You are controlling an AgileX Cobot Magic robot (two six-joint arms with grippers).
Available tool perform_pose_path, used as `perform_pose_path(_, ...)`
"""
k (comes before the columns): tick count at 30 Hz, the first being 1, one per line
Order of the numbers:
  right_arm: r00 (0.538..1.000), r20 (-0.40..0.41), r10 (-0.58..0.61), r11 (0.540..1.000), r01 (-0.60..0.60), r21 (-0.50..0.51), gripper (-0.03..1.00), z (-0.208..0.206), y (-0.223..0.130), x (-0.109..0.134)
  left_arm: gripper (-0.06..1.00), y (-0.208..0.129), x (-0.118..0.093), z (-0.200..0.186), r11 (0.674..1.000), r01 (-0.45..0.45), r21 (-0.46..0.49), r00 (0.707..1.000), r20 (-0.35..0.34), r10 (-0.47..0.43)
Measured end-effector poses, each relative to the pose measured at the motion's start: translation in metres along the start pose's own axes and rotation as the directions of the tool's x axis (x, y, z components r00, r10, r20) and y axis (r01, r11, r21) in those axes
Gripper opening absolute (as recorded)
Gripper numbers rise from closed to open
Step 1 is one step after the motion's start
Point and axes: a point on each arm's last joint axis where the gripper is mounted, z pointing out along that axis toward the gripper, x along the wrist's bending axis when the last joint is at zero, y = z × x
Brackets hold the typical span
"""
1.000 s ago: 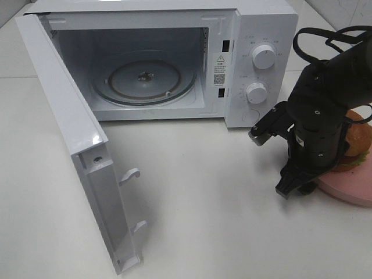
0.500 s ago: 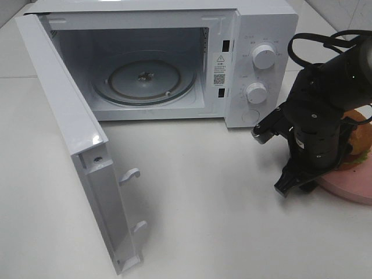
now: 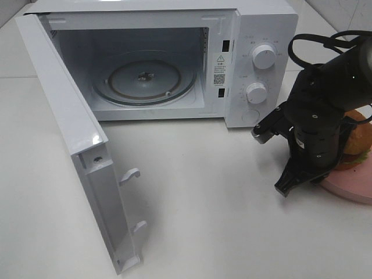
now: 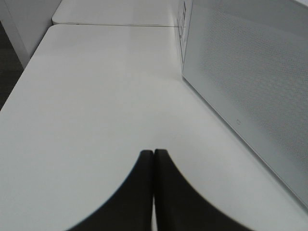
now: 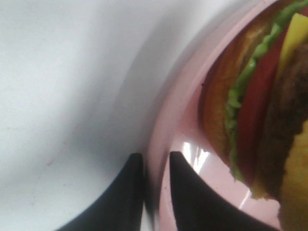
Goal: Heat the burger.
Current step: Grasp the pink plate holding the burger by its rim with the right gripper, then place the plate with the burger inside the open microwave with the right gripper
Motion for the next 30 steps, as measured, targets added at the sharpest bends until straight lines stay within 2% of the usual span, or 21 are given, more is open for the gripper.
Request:
perform_pose_path(3,1.0,-0.001,0.001,1.0,-0.001,-0.001,0.15,0.0,0.0,0.0,0.0,0.0,0.0,0.0,1.0,0.0,0.0,1.0,0.0,0.0)
perform_pose_path(4,1.0,-0.004,0.001,1.0,-0.001,0.002,0.06,0.001,0.0,0.001,0.0,0.0,0.0,0.0,1.0,0.0,0.0,1.0,0.0,0.0)
perform_pose_path(5,1.0,-0.007,0.001,1.0,-0.001,0.002,0.02,0.002,0.0,0.001,0.0,0.0,0.0,0.0,1.0,0.0,0.0,1.0,0.0,0.0)
perform_pose_path(25,1.0,-0.008,0.002,1.0,-0.002,0.004,0.01,0.002,0.0,0.001,0.0,0.0,0.0,0.0,1.0,0.0,0.0,1.0,0.0,0.0)
perform_pose_path(30,0.999,-0.01,0.035,0.999,-0.035,-0.033,0.01,-0.012,-0.002,-0.004,0.0,0.0,0.0,0.0,1.0,0.0,0.0,1.0,0.0,0.0)
